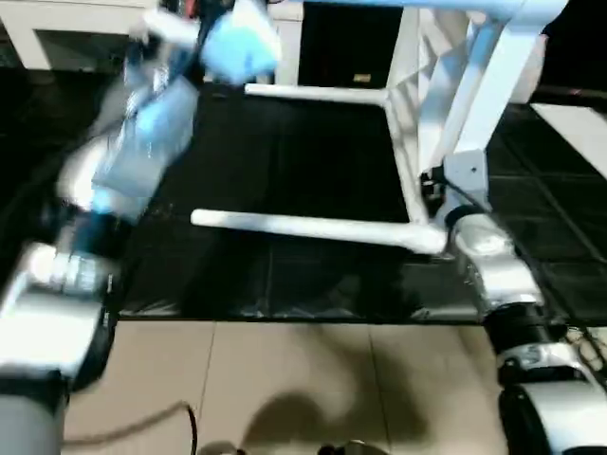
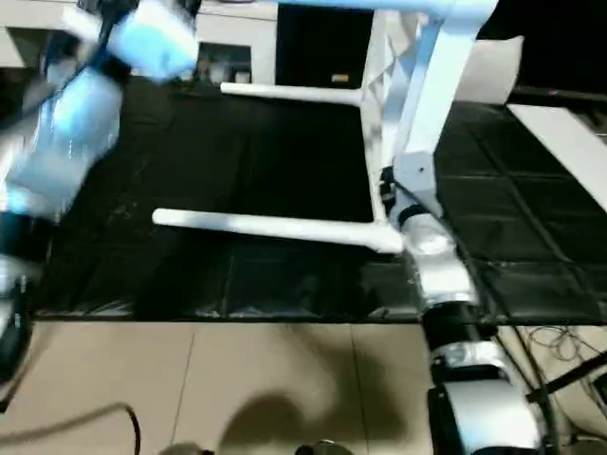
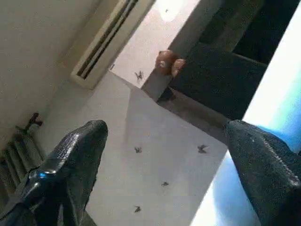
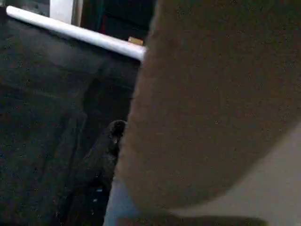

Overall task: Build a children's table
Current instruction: Flip table

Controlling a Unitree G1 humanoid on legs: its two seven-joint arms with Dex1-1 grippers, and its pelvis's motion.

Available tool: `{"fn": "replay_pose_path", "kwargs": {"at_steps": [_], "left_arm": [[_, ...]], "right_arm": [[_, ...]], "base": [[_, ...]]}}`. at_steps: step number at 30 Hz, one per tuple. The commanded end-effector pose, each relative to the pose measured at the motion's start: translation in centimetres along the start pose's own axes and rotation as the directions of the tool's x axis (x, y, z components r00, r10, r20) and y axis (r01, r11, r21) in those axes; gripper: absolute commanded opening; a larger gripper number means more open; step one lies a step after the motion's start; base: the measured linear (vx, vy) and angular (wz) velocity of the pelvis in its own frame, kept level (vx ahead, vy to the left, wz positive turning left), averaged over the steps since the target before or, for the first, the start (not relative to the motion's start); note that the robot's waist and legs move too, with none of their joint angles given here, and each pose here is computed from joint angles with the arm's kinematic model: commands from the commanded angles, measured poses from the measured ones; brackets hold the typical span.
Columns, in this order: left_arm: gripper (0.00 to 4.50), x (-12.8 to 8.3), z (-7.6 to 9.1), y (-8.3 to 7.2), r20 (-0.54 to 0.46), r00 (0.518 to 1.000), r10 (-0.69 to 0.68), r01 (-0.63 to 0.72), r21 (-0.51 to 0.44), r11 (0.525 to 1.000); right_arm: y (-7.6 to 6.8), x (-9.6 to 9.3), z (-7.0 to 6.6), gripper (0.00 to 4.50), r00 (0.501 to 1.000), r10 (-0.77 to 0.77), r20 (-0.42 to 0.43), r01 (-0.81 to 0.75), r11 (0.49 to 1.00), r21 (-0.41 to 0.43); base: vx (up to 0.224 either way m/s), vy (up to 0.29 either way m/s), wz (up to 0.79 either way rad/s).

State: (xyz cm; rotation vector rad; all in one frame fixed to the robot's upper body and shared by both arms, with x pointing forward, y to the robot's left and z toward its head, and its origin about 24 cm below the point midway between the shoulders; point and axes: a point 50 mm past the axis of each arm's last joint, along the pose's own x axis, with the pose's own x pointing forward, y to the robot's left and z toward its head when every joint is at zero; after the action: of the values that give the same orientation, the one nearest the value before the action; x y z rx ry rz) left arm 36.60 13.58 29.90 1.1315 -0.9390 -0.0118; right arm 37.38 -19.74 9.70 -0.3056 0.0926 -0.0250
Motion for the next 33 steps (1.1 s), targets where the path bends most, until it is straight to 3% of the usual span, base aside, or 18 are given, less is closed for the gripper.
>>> {"fn": "replay_pose_path", "kwargs": {"at_steps": [1, 6, 11, 12, 13, 15, 21, 23, 24, 25, 28, 29, 33], "left_arm": [[4.13, -0.5, -1.4, -1.8, -0.07, 0.991, -0.118, 0.118, 0.0, 0.993], [3.64, -0.9, -1.5, -3.0, -0.054, 0.982, -0.184, 0.182, -0.036, 0.983], [3.64, -1.2, -1.3, -2.5, -0.007, 0.986, -0.168, 0.166, -0.089, 0.982], [3.64, -1.4, -1.1, -2.2, 0.027, 0.988, -0.151, 0.153, -0.163, 0.975], [3.91, -1.5, -1.1, -1.5, 0.034, 0.994, -0.101, 0.105, -0.189, 0.976], [3.98, -1.8, -1.1, -0.5, 0.056, 0.997, -0.048, 0.061, -0.258, 0.964], [4.42, -2.0, -1.1, -0.7, 0.069, 0.996, -0.049, 0.072, -0.389, 0.919], [4.48, -2.1, -2.2, -1.3, 0.008, 0.994, -0.112, 0.109, -0.318, 0.942], [4.48, -2.0, -2.9, -1.2, -0.035, 0.991, -0.128, 0.118, -0.211, 0.97], [4.48, -2.0, -3.2, -1.0, -0.057, 0.991, -0.124, 0.111, -0.191, 0.975], [4.5, -1.8, -3.9, -0.9, -0.098, 0.986, -0.136, 0.116, -0.186, 0.976], [4.19, -1.8, -4.0, -1.1, -0.102, 0.982, -0.158, 0.137, -0.187, 0.973], [4.0, -2.1, -4.3, -1.5, -0.107, 0.974, -0.201, 0.178, -0.19, 0.965]], "right_arm": [[-0.6, 0.5, 3.6, 2.05, 0.99, 0.067, 0.121, -0.03, 0.959, -0.283], [-2.3, 1.0, 5.5, 2.06, 0.986, 0.086, 0.14, -0.032, 0.935, -0.352], [-2.7, 1.2, 5.8, 2.06, 0.987, 0.088, 0.134, -0.034, 0.932, -0.361], [-2.8, 1.3, 5.9, 2.06, 0.987, 0.091, 0.131, -0.037, 0.93, -0.366], [-2.8, 1.3, 5.9, 2.06, 0.987, 0.092, 0.129, -0.039, 0.928, -0.369], [-3.2, 1.4, 6.0, 2.06, 0.988, 0.092, 0.125, -0.039, 0.925, -0.378], [-3.7, 1.5, 6.3, 2.06, 0.988, 0.095, 0.124, -0.038, 0.917, -0.398], [-3.7, 1.6, 6.5, 2.06, 0.986, 0.104, 0.129, -0.043, 0.912, -0.407], [-3.6, 1.6, 6.6, 2.06, 0.985, 0.108, 0.132, -0.044, 0.91, -0.412], [-3.6, 1.6, 6.6, 2.06, 0.985, 0.11, 0.133, -0.045, 0.909, -0.413], [-3.6, 1.6, 6.8, 2.06, 0.984, 0.114, 0.137, -0.046, 0.906, -0.422], [-3.7, 1.6, 6.8, 2.06, 0.984, 0.116, 0.137, -0.047, 0.903, -0.427], [-3.9, 1.5, 7.2, 2.06, 0.981, 0.146, 0.13, -0.068, 0.879, -0.473]], "base": [[0.0, 0.0, 0.0], [0.0, 0.0, 0.0], [0.0, 0.0, 0.0], [0.0, 0.0, 0.0], [0.0, 0.0, 0.0], [0.0, 0.0, 0.0], [0.0, 0.0, 0.0], [0.0, 0.0, 0.0], [0.0, 0.0, 0.0], [0.0, 0.0, 0.0], [0.0, 0.0, 0.0], [0.0, 0.0, 0.0], [0.0, 0.0, 0.0]]}}
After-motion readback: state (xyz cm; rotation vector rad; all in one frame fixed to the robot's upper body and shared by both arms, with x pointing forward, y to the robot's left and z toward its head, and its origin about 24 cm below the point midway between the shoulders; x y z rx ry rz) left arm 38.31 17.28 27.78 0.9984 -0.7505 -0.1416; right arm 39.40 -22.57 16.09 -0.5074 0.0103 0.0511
